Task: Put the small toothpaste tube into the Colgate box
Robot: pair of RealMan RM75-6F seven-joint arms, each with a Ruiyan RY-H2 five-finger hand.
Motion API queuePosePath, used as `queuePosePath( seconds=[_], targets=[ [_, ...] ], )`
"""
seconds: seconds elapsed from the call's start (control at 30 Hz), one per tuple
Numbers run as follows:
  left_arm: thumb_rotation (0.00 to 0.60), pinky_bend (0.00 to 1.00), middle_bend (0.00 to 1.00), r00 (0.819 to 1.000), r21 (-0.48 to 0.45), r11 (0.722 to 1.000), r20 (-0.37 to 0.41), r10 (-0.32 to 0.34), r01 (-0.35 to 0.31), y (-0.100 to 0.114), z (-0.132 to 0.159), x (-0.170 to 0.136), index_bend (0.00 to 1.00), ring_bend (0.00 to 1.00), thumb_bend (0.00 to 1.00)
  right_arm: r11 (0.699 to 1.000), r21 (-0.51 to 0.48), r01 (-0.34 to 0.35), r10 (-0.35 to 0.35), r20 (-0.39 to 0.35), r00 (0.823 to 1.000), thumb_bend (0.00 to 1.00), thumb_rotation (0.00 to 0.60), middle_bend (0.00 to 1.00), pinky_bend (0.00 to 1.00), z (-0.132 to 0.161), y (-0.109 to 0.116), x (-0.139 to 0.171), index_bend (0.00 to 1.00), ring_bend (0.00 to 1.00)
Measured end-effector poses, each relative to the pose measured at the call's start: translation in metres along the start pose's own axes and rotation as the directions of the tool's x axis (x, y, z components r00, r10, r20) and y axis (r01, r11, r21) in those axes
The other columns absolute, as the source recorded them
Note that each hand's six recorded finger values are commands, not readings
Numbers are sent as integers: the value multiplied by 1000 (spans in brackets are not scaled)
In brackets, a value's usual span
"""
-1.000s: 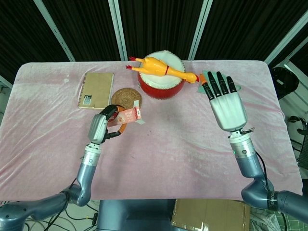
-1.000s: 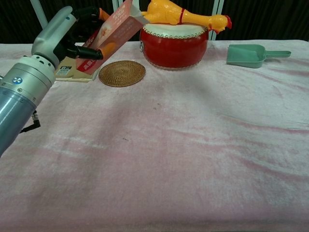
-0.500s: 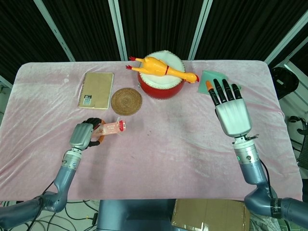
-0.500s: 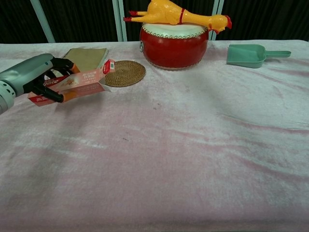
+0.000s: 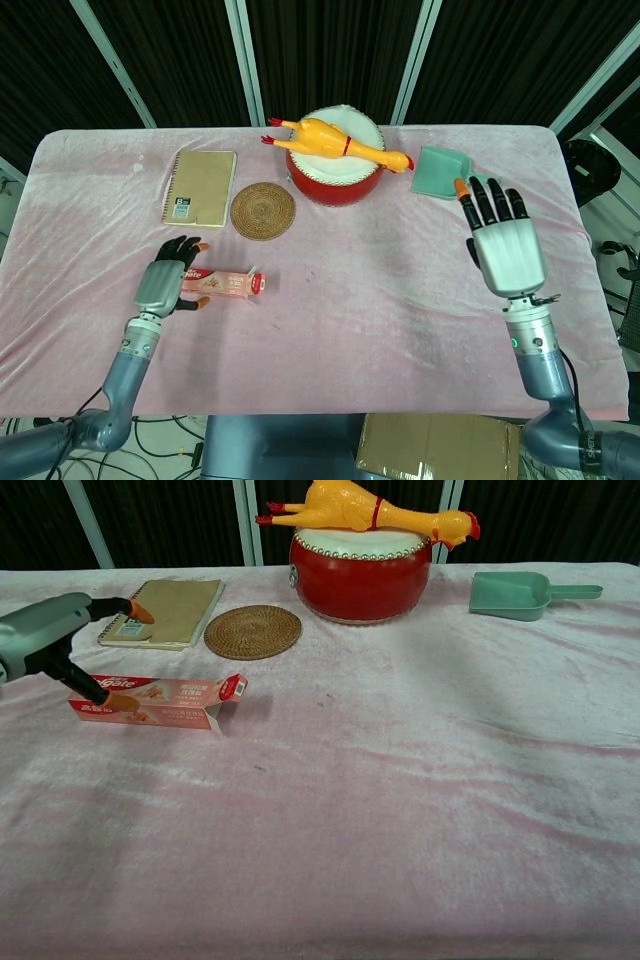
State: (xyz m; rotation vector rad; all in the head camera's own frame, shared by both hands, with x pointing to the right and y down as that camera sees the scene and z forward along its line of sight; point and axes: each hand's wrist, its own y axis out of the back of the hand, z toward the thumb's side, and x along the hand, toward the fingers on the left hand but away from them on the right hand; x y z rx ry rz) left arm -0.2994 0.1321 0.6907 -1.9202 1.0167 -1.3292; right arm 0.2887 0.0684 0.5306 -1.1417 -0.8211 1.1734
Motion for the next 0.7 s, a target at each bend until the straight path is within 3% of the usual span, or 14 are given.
queuePosePath(
  seconds=[0.17,0.27,0.4,0.53,0.7],
  targets=[
    [600,26,5,997,29,997,25,67,-67,31,-9,-22,131,0,128,998,-52,-42,44,45,998,188,600,37,185,-19,-4,19,17,32],
    [600,12,0,995,73,993,26,96,-97,49,-24,-41,97,0,127,989,-105,-105,115,87,990,151,600,0,156,-35,-12,39,0,0],
    [600,0,0,991,142,981,14,134,-135,73,-48,-75,33,0,125,959,-176,-222,251,164,954,131,600,0,149,-64,-24,80,0,0],
    [600,0,0,984,172,971,-20,175,-169,94,-70,-113,0,0,123,932,-215,-293,336,203,920,129,600,0,149,-84,-29,123,0,0],
    [600,0,0,976,188,961,-43,213,-201,108,-85,-151,0,0,123,930,-223,-292,341,231,911,129,600,0,148,-101,-25,160,0,0]
  ],
)
